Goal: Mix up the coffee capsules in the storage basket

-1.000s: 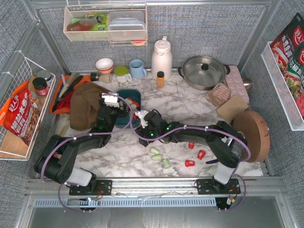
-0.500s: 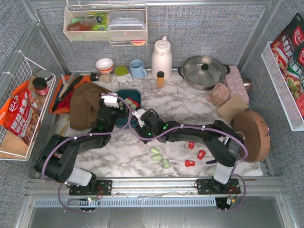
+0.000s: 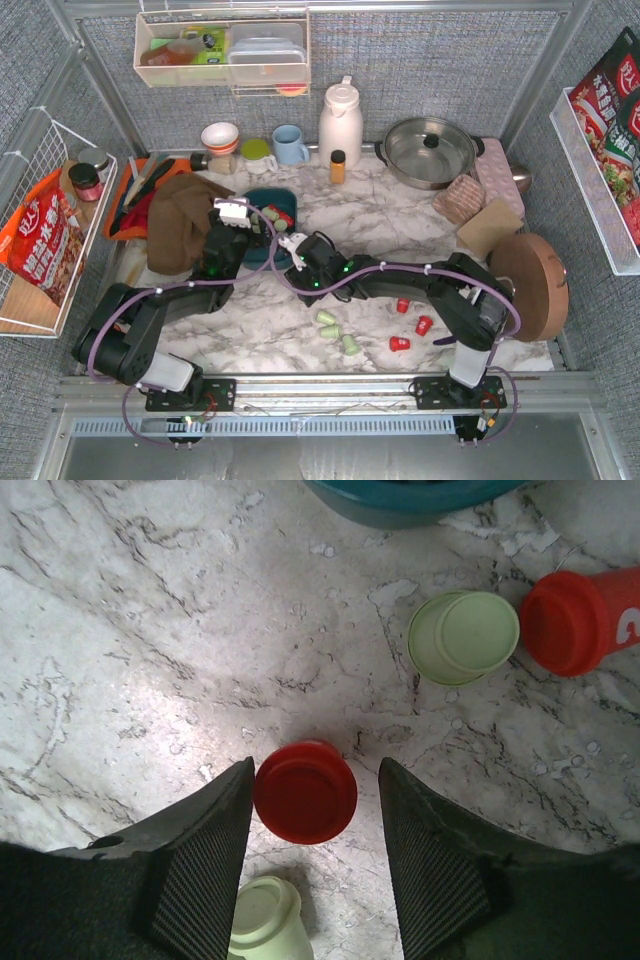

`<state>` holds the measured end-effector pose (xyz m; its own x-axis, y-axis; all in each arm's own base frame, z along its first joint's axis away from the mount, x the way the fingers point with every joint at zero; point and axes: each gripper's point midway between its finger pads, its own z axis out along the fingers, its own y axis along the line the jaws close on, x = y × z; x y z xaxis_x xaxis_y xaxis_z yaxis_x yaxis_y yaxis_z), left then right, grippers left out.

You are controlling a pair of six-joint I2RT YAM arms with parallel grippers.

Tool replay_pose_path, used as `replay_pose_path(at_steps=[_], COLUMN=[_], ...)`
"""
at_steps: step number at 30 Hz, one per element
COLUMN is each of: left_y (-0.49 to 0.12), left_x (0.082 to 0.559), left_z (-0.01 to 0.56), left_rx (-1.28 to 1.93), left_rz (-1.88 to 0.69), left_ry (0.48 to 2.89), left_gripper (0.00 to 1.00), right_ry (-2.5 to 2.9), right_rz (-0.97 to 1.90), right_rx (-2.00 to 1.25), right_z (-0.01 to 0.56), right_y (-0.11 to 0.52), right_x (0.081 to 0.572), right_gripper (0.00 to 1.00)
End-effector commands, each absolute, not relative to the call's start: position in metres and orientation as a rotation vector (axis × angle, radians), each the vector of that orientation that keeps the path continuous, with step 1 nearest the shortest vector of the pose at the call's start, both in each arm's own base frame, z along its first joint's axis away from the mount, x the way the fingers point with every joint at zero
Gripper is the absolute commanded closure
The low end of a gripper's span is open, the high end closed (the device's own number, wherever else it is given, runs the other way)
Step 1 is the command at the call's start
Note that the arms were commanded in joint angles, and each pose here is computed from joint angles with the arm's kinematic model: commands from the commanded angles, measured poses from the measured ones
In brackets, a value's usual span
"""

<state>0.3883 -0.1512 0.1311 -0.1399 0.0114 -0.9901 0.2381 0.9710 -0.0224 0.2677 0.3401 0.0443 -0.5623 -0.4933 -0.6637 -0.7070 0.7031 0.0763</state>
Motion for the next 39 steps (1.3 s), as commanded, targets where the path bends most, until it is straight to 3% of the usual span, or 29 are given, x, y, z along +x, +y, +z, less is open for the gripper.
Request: replay_pose_path(at_steps=[1, 8, 13, 18, 27, 39], left_y=[-0.155, -0.161, -0.176, -0.213, -0.292, -0.349], left_x=[0.389, 0.385, 0.379, 0.355, 0.267, 0.248], left_z=[0.139, 0.139, 0.143, 0.157, 0.168, 0.174], left_rx=[0.214, 0.268, 0.379, 0.614, 1.054, 1.134], left_rz=[-0.206, -0.228, -0.277, -0.380, -0.579, -0.679], left_ry=[1.670, 1.663, 1.610, 1.435, 0.928, 0.805], left_gripper=[0.01, 0.01, 0.01, 0.01, 0.01, 0.01], right_ry=[2.296, 2.271, 2.221, 2.181, 2.080, 1.943], right_rz=[0.444, 0.463, 0.469, 0.471, 0.534, 0.684], right_rx=[-0.936, -0.915, -0.883, -0.786, -0.548, -0.426], right_z=[0.039, 0.054, 0.082, 0.113, 0.165, 0.198], right_y=[0.341, 0.341, 0.332, 0.303, 0.253, 0.252], right_x=[0.266, 0.266, 0.268, 0.273, 0.278, 0.271], right_gripper=[0.44, 0.53, 0.54, 0.55, 0.55, 0.54])
